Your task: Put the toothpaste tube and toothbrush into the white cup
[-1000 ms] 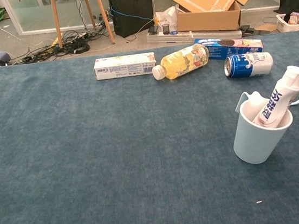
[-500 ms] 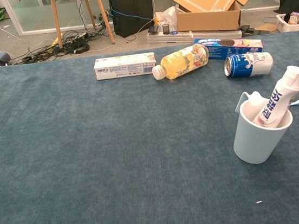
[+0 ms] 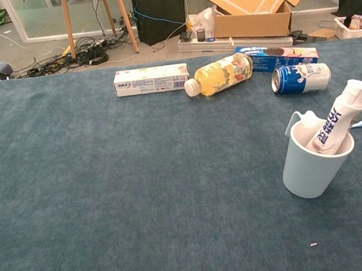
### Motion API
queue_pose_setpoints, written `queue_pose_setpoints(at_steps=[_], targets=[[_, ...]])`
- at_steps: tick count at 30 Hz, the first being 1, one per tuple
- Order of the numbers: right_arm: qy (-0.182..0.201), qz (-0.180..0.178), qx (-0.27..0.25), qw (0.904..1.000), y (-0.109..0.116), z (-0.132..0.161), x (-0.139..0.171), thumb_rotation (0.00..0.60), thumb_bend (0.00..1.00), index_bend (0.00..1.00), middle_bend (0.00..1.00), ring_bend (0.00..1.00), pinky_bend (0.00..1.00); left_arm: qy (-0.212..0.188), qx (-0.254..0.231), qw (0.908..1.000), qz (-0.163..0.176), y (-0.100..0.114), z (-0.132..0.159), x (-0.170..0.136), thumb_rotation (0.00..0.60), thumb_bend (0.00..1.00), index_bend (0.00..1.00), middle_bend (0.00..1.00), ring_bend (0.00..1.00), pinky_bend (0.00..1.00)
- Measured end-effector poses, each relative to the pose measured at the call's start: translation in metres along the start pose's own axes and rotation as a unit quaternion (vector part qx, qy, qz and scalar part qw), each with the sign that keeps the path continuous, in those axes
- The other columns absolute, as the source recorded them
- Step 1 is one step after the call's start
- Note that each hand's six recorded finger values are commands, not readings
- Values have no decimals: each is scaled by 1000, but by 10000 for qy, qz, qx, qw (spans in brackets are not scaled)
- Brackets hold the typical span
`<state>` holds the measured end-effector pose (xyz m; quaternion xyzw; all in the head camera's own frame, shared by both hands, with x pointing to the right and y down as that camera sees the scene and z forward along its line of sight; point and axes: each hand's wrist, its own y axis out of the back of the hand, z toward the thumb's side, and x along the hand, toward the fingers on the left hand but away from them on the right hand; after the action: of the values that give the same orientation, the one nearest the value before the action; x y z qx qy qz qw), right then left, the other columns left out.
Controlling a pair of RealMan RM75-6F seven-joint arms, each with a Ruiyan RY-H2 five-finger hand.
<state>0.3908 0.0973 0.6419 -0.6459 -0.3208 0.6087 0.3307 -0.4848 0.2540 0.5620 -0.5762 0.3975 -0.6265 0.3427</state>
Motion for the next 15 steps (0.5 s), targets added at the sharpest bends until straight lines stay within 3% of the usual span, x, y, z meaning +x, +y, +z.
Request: queue_pose_setpoints(at_steps=[7, 15], targets=[[77, -215, 802, 9965, -19, -1, -19, 600, 261, 419, 92, 7, 182, -1, -20, 10000, -11, 0, 0, 0, 600, 0, 707, 452, 389, 350], [243, -271, 1375, 9898, -36, 7, -29, 600, 236, 419, 49, 0, 147, -5, -32, 10000, 18, 2, 0, -1, 600, 0, 707, 452, 389, 351]])
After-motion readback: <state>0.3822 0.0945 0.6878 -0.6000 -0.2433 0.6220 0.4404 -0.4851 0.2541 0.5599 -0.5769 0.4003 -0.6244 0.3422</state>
